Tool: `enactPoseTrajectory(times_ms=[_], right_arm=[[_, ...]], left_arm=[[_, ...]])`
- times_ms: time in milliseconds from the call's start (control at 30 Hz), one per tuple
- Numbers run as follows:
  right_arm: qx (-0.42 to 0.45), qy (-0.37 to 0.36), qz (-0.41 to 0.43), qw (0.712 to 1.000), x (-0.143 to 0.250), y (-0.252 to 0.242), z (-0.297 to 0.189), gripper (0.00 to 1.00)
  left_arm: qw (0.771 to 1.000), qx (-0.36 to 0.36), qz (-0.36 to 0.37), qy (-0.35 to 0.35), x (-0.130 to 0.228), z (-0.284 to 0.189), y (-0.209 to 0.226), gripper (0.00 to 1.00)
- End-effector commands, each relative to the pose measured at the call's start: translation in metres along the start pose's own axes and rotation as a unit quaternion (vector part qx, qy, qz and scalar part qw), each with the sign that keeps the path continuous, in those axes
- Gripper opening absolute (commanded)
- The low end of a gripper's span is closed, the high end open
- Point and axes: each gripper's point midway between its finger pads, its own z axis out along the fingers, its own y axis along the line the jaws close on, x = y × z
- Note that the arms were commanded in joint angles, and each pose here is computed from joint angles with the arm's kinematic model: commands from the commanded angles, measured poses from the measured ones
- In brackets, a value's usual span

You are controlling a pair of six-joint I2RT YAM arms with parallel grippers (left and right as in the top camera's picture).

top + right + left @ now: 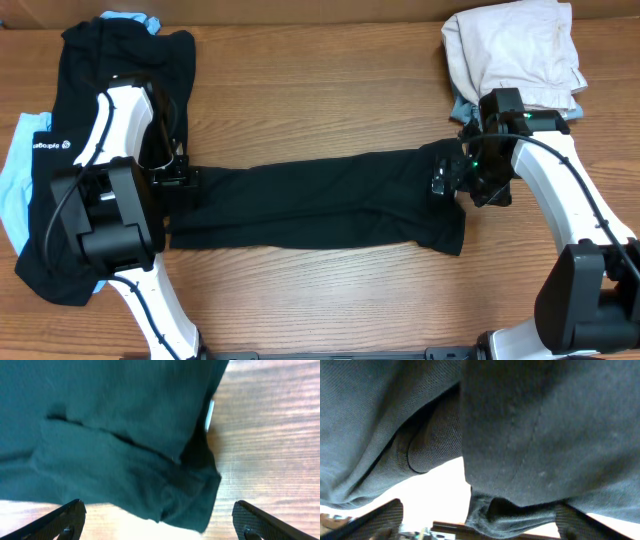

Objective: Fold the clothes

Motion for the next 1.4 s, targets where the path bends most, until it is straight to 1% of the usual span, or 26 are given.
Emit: enactPoseTrajectory(times_ms=[0,133,367,467,667,767,867,933,967,1233,1367], right_arm=[[-0.003,-0.020,0.010,1.000,-0.007,0.000,-0.002,0.97],[-0.004,-0.027,0.009,1.000,-0.013,-0.002,0.012,0.95],[-0.011,-0.044,0.014,0.999,-0.014,-0.011,0.042,0.82],[-0.023,-0.051,0.012,0.998,-0.011,-0.011,0.056,0.77],[-0.038,-0.079,0.041,0.995,-0.008,-0.015,0.087,0.61],[-0.045,-0.088,0.059,0.993,-0.006,-0.016,0.095,0.47],[-0.046,-0.092,0.069,0.992,-0.008,-0.017,0.095,0.24],[-0.047,-0.095,0.091,0.990,-0.010,-0.023,0.093,0.09],[-0.048,-0.096,0.104,0.989,-0.011,-0.028,0.092,0.04],[-0.057,-0.084,0.221,0.970,-0.005,-0.090,0.077,0.04],[-0.077,-0.080,0.225,0.968,0.000,-0.100,0.073,0.04]], left_arm=[[0.999,-0.002,-0.030,-0.022,-0.005,-0.005,0.003,1.00],[0.998,0.008,-0.042,-0.050,-0.019,-0.006,0.000,1.00],[0.995,0.036,-0.040,-0.080,-0.034,-0.009,-0.010,1.00],[0.995,0.037,-0.037,-0.089,-0.039,-0.010,-0.014,0.99],[0.994,0.037,-0.032,-0.100,-0.044,-0.012,-0.019,0.99],[0.993,0.037,-0.031,-0.103,-0.045,-0.012,-0.020,1.00],[0.993,0.038,-0.031,-0.103,-0.045,-0.012,-0.020,1.00],[0.993,0.038,-0.031,-0.103,-0.045,-0.012,-0.020,1.00],[0.993,0.039,-0.031,-0.103,-0.045,-0.012,-0.021,1.00],[0.990,0.073,-0.026,-0.117,-0.052,-0.015,-0.032,1.00],[0.982,0.126,0.011,-0.139,-0.061,-0.021,-0.052,1.00]])
